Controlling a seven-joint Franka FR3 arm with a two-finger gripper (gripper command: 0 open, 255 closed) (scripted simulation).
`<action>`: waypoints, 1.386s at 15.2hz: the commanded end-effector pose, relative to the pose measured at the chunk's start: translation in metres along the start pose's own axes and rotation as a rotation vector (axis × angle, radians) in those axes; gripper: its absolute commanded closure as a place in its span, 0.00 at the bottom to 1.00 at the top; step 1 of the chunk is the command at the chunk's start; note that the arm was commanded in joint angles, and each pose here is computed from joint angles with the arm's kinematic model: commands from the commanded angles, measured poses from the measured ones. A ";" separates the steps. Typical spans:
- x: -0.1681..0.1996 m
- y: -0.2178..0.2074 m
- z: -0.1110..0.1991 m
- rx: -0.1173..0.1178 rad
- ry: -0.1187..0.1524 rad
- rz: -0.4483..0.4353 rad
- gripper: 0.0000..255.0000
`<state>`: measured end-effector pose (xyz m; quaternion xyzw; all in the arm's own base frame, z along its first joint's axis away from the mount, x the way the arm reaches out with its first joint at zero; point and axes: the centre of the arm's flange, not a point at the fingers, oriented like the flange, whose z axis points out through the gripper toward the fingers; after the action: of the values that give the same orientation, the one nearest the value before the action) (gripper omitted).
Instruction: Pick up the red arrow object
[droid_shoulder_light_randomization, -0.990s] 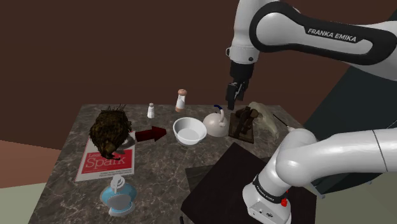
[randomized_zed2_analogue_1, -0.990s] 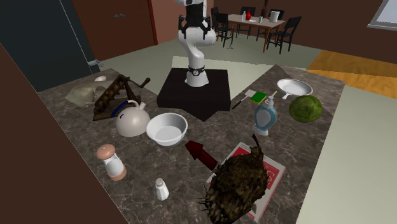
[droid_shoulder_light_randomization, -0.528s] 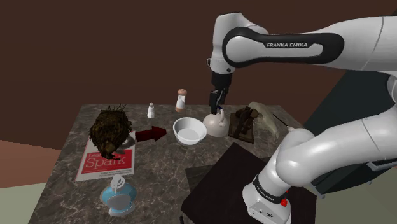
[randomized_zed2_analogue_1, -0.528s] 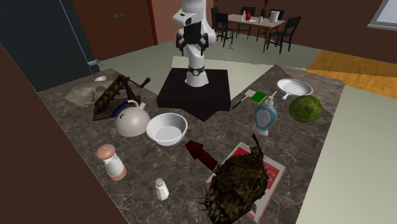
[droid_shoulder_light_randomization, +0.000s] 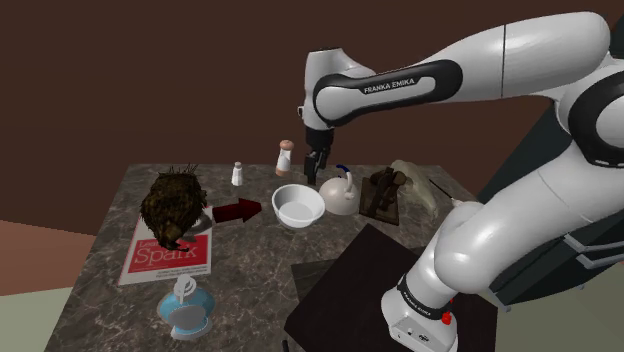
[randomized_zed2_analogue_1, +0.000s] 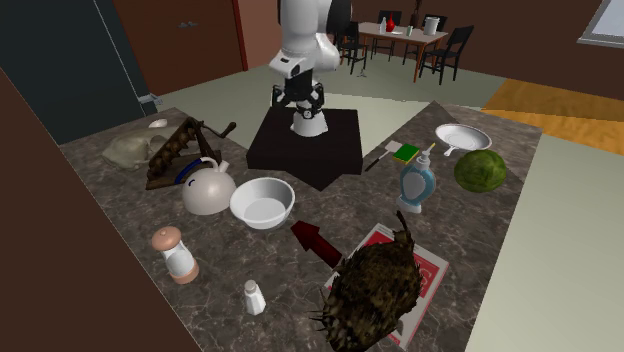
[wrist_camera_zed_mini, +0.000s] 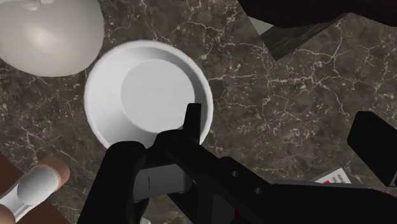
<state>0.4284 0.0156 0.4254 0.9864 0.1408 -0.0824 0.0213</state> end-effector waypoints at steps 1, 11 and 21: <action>0.024 0.001 0.017 -0.005 0.006 -0.032 0.00; 0.131 0.007 0.088 -0.027 0.027 -0.187 0.00; 0.240 -0.001 0.156 -0.049 0.047 -0.341 0.00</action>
<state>0.6224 0.0676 0.2441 0.9514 0.3010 -0.0593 0.0275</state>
